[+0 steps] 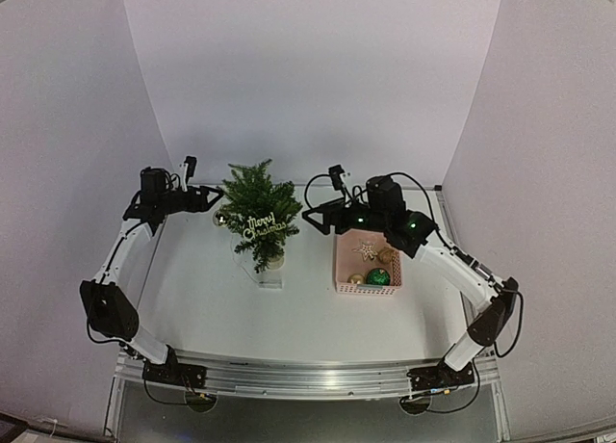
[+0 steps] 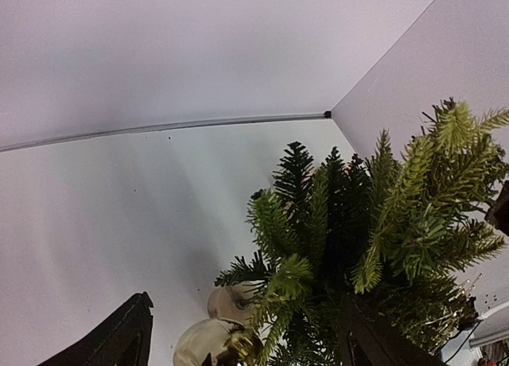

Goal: Decorate the small christmas tree

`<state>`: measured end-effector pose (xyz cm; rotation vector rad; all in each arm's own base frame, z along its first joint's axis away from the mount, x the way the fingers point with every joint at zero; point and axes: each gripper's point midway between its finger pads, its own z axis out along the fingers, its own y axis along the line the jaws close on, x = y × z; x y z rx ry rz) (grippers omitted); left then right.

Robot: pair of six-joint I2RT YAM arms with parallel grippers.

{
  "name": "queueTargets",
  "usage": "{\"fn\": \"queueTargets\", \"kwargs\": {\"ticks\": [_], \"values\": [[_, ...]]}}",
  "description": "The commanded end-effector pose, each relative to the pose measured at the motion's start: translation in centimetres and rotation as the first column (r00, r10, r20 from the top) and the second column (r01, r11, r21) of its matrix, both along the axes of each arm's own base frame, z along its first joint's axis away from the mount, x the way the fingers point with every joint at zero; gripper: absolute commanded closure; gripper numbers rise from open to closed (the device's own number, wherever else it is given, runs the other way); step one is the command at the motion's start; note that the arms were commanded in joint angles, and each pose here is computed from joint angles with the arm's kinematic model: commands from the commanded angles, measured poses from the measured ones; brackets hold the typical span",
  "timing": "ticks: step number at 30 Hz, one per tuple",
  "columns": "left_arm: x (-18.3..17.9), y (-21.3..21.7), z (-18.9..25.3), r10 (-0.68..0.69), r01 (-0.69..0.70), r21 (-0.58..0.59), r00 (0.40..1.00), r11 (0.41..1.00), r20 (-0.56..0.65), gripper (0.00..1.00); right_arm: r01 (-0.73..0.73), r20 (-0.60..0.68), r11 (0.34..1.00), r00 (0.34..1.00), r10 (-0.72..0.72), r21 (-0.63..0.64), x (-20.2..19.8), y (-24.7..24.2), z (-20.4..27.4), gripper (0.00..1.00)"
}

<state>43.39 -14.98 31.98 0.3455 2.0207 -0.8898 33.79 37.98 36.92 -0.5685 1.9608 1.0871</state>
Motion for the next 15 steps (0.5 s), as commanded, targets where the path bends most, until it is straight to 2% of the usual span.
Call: {"fn": "queueTargets", "kwargs": {"ticks": [1, 4, 7, 11, 15], "values": [[-2.9, 0.0, 6.3, -0.055, 0.051, 0.027, 0.979, 0.998, 0.197, 0.16, 0.281, -0.023, 0.958, 0.959, -0.283, -0.062, 2.8, -6.0, -0.1, 0.18], [-4.0, 0.1, 7.4, -0.055, 0.049, 0.03, 0.967, 0.998, 0.248, 0.12, 0.468, -0.055, 0.861, 0.872, -0.486, -0.198, 4.4, -10.9, -2.9, 0.19], [-4.9, 0.4, 8.2, -0.034, 0.03, 0.019, 0.961, 0.999, 0.275, 0.1, 0.56, -0.079, 0.757, 0.785, -0.615, -0.337, 5.0, -15.1, -6.2, 0.19], [-5.7, 0.8, 8.5, -0.011, 0.007, 0.016, 0.957, 1.0, 0.29, 0.09, 0.557, -0.1, 0.654, 0.718, -0.689, -0.512, 5.5, -18.5, -10.9, 0.2], [-6.1, 1.4, 8.1, 0.027, -0.036, 0.026, 0.954, 0.999, 0.3, 0.09, 0.471, -0.111, 0.622, 0.735, -0.669, -0.626, 6.3, -18.8, -14.8, 0.22]]}}
